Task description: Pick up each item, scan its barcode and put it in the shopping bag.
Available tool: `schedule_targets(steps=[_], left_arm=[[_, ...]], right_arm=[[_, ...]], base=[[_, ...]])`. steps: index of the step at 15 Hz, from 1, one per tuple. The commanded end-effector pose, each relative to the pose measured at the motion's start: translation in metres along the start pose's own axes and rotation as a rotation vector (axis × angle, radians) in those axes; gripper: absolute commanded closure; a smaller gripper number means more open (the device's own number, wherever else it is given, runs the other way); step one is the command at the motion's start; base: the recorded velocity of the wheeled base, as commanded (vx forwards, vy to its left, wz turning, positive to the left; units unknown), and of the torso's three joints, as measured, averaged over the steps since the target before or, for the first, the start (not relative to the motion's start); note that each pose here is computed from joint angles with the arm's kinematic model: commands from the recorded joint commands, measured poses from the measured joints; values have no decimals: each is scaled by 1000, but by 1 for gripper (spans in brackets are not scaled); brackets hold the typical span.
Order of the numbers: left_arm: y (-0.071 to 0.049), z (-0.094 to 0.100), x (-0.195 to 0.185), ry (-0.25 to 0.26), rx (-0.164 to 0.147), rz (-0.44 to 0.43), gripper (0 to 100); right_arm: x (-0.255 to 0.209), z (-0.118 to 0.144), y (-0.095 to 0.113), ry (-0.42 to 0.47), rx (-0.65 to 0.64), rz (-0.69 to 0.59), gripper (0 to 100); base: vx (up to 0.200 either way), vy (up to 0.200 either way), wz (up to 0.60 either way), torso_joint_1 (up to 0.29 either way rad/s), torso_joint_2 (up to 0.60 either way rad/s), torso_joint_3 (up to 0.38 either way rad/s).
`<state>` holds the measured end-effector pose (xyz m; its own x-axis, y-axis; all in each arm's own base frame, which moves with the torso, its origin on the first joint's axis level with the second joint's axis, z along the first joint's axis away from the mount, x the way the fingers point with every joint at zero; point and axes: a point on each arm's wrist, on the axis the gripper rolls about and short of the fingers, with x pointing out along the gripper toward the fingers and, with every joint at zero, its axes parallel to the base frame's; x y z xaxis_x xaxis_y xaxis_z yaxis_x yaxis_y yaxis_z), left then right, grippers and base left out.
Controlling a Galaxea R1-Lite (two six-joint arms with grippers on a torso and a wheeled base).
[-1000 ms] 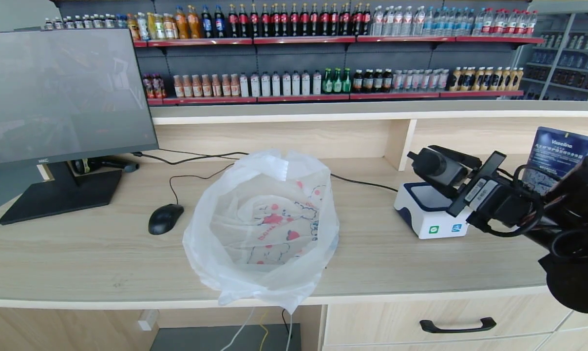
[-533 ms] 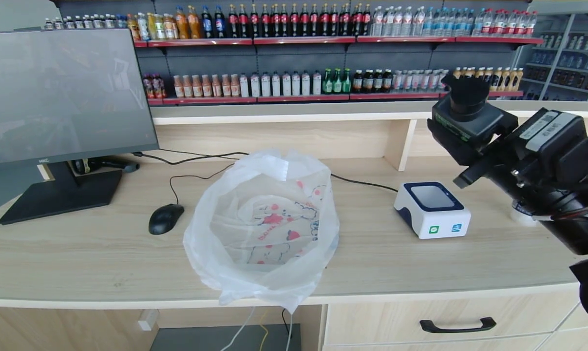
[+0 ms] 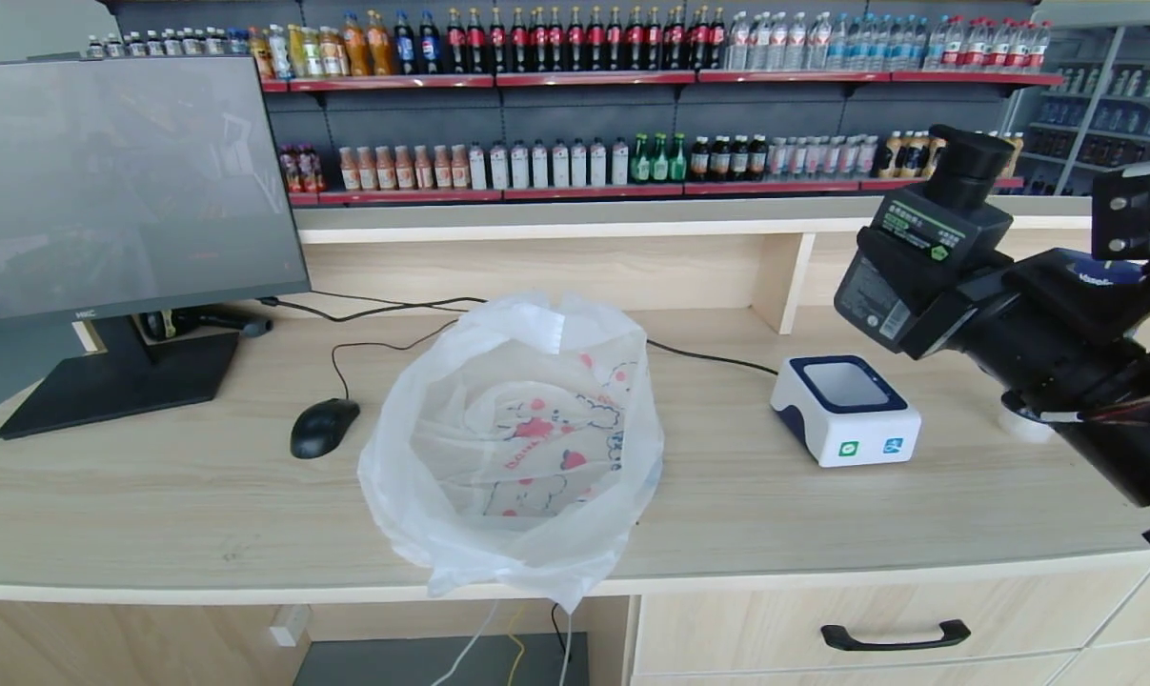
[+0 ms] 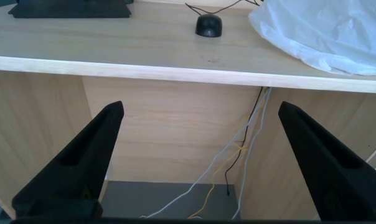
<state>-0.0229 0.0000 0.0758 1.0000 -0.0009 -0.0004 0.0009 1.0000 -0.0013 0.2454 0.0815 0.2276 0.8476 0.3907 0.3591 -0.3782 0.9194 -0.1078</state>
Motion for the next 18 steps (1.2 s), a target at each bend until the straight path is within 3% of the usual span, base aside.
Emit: schedule_targets(steps=[1, 10, 18], left_arm=[[0, 0, 0, 0, 0, -1, 0], [0, 0, 0, 1, -2, 1, 0], [0, 0, 0, 3, -5, 1, 0]], right_arm=[[-9, -12, 0, 59, 23, -4, 100], [-15, -25, -4, 59, 70, -24, 100], [-11, -29, -8, 67, 76, -31, 100]], base=[[0, 0, 0, 0, 0, 0], [-67, 0, 0, 1, 2, 0], [0, 200, 0, 5, 2, 1]])
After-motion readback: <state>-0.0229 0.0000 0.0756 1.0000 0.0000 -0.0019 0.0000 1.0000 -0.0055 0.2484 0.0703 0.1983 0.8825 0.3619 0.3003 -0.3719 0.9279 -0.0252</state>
